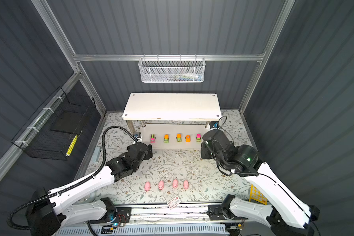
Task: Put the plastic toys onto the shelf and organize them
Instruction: 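Lift the pig with the right gripper onto the shelf top, release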
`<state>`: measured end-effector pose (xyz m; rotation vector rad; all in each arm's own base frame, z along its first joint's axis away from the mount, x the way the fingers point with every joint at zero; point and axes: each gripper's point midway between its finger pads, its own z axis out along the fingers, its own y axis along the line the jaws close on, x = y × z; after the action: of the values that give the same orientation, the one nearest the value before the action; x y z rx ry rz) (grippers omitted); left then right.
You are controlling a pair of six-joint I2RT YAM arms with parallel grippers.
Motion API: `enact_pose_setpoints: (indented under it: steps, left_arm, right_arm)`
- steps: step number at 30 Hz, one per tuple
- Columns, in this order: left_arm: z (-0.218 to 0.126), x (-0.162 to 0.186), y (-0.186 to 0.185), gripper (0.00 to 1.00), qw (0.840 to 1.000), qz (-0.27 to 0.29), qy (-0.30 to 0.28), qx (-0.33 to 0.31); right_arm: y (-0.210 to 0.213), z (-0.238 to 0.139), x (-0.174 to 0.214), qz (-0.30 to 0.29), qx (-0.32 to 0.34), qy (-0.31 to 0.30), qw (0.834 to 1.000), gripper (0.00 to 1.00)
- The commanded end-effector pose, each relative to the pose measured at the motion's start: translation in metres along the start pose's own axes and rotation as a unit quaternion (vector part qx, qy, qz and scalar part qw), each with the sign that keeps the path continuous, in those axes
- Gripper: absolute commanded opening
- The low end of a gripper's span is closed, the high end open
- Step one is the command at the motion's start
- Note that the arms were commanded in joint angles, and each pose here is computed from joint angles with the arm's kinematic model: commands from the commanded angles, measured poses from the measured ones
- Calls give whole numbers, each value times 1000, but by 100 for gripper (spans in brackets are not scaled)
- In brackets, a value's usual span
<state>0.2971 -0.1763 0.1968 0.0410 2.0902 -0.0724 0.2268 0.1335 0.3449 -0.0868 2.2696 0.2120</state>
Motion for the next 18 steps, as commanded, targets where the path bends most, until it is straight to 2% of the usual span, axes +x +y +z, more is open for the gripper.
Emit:
enact_pose_setpoints:
  steps: [1,10,18]
  left_arm:
    - [0,-1,-1,83,1000,-9,-3,3]
    - [1,6,-11,83,999,-22,7,33]
    - [5,12,-10,84,999,-16,17,25]
  right_arm:
    - [-3,1,-29,-59,34,-18,997,31]
    - [-12,27,-121,-45,38,-97,994,31]
    - [-29,69,-154,-27,38,-99,994,33]
